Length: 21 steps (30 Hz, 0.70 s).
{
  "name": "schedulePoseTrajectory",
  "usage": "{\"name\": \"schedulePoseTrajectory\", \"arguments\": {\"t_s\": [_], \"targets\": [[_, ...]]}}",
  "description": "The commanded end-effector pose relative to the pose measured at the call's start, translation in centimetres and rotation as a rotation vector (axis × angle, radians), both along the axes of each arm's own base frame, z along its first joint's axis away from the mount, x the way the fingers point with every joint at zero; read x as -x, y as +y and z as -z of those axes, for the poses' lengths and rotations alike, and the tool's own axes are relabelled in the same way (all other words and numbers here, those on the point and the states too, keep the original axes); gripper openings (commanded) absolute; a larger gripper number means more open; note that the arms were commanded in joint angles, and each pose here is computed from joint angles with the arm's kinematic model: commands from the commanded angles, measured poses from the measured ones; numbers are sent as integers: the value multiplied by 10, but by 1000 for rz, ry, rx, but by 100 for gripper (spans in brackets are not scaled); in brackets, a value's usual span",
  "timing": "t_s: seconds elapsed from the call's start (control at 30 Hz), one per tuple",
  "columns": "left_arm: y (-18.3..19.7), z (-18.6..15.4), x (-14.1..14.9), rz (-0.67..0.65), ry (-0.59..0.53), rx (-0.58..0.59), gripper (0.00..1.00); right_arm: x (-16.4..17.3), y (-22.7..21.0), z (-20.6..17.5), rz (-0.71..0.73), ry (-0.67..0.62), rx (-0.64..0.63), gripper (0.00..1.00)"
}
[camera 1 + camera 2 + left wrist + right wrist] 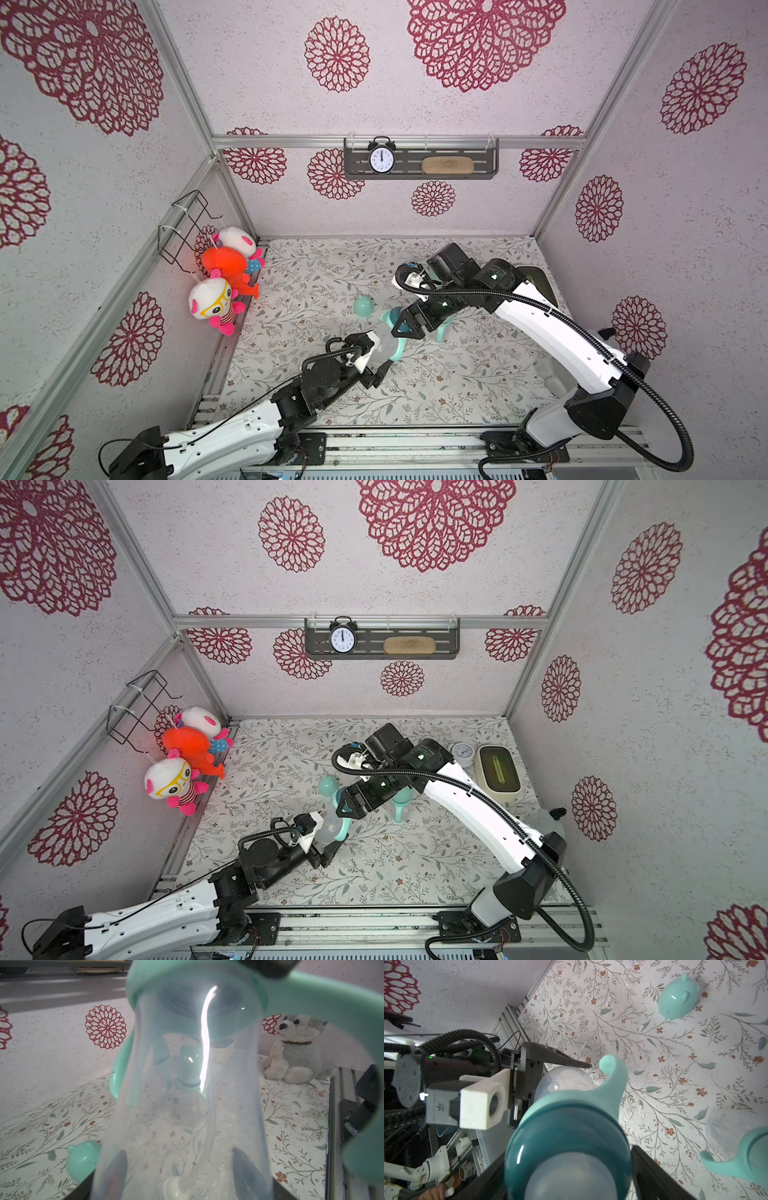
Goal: Assemble the baby bottles
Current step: Screw the nipple onto the baby bottle.
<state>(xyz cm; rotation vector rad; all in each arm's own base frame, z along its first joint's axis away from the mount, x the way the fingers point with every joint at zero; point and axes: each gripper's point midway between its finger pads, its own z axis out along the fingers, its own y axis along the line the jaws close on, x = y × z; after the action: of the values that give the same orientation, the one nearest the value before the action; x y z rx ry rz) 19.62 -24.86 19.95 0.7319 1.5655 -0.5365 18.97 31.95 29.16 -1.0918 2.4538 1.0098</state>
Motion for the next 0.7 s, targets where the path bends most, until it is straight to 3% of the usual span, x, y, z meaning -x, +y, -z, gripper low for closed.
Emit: {"name": "schedulePoseTrajectory", "arguments": {"t_s": [0.0,0.67], "targets": [[-3,-9,3,17,-14,36,0,-3,2,-28,-35,-88,-103,87],[0,-8,2,4,-9,35,0,-6,-9,-29,-1,-69,-114,86]]}}
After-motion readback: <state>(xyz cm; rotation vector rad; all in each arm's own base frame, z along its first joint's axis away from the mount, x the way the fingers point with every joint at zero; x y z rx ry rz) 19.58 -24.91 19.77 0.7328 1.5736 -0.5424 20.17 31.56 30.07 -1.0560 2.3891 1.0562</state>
